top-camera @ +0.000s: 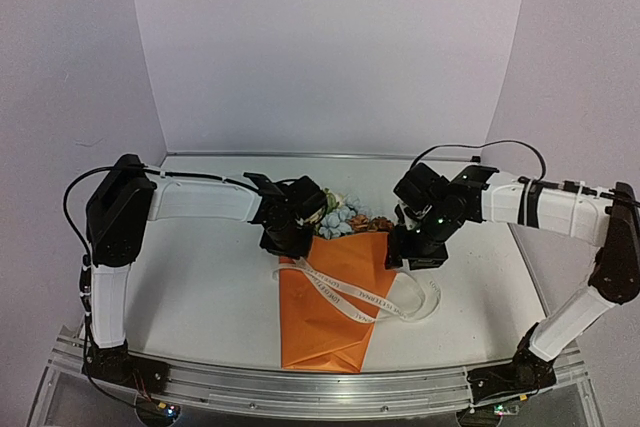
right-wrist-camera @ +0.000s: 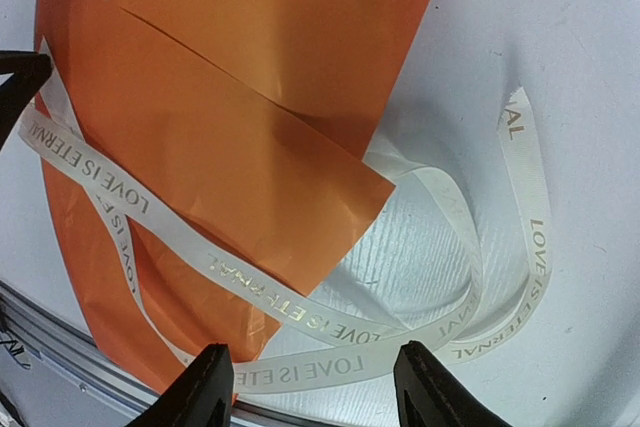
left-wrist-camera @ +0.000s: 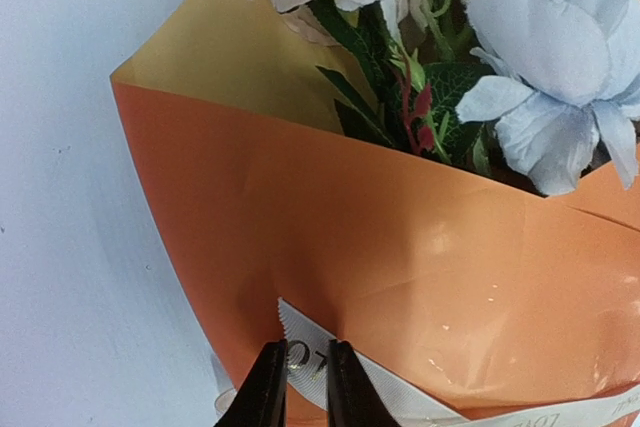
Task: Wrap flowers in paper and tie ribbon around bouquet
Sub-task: Cross the ribbon over the folded bouquet, then tie the ribbon around the folded bouquet.
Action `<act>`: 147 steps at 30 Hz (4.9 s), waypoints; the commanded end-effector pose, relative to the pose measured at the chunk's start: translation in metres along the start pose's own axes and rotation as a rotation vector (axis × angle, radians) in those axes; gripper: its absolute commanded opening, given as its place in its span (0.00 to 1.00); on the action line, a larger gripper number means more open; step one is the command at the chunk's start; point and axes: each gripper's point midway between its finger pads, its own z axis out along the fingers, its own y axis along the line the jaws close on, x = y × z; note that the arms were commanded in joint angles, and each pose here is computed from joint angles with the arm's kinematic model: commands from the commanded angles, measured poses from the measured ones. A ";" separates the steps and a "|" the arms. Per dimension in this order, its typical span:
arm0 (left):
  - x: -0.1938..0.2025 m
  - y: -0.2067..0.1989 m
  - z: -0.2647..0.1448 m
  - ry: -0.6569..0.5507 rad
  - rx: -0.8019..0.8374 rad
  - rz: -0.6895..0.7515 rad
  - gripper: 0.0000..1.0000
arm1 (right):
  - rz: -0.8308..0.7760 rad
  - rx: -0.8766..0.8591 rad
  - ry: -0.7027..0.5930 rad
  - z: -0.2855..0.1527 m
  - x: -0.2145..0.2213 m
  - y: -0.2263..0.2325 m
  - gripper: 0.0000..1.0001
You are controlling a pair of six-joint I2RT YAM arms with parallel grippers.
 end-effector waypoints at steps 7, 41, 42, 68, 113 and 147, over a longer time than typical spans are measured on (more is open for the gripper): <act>-0.033 0.011 -0.034 -0.180 -0.019 -0.035 0.00 | 0.100 0.111 -0.101 -0.009 -0.001 -0.050 0.62; -0.046 0.126 -0.068 -0.334 0.030 -0.344 0.00 | 0.308 0.341 -0.017 0.061 0.038 -0.130 0.51; -0.045 0.128 -0.069 -0.338 0.028 -0.352 0.00 | 0.310 0.346 -0.016 0.062 0.038 -0.131 0.45; 0.032 0.254 -0.069 -0.343 -0.128 -0.761 0.00 | 0.480 0.449 -0.080 0.023 0.014 -0.196 0.00; 0.032 0.053 -0.024 -0.102 0.694 -1.427 0.74 | 0.693 0.048 -0.212 0.004 0.023 -0.134 0.98; 0.025 0.060 0.009 -0.157 0.762 -1.528 0.08 | 0.784 0.092 -0.183 0.023 0.047 -0.128 0.98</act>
